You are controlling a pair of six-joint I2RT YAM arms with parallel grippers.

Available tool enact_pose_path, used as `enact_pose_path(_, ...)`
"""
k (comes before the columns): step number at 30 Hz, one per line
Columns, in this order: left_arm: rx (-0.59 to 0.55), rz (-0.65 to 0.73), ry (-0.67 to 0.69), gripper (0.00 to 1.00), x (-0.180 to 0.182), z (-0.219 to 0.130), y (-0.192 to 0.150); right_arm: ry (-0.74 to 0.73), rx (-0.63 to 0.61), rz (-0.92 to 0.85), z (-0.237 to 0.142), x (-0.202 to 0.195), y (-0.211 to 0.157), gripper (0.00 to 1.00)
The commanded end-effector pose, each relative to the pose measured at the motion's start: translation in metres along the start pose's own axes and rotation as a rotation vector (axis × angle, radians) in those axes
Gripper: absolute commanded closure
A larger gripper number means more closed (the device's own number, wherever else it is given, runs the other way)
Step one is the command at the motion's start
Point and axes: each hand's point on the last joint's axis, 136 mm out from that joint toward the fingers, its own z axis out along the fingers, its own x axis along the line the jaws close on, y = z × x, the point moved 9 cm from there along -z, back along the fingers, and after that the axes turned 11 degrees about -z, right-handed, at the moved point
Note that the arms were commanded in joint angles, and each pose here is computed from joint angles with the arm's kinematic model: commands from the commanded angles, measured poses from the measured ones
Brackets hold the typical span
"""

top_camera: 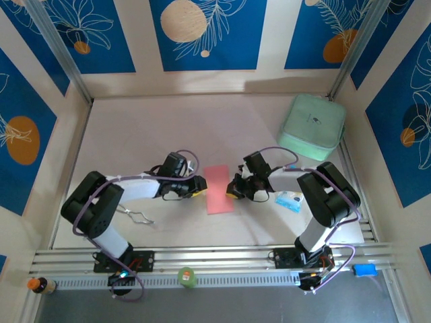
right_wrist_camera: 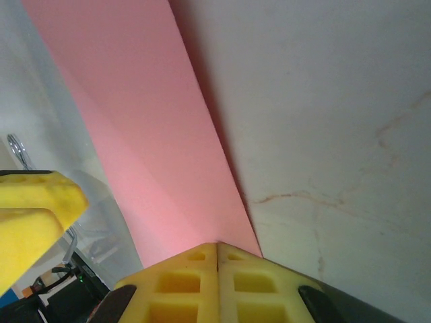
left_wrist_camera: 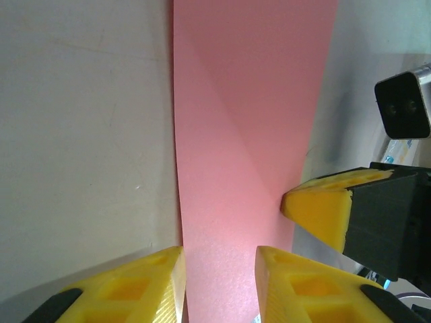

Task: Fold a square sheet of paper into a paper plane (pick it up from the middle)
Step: Third fold the triangle at the center of the table.

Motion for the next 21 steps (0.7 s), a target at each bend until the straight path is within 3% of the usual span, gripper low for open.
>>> enact_pose_path(1,0.030,-0.038,-0.014,0.67,0.000,0.006,-0.003,-0.087,0.029,0.087,0.008,-0.020,-0.014,0.99)
enact_pose_path(21,0.068,-0.070,0.035,0.68,0.012,0.017,-0.005,-0.101,0.025,0.116,0.009,-0.024,-0.015,0.99)
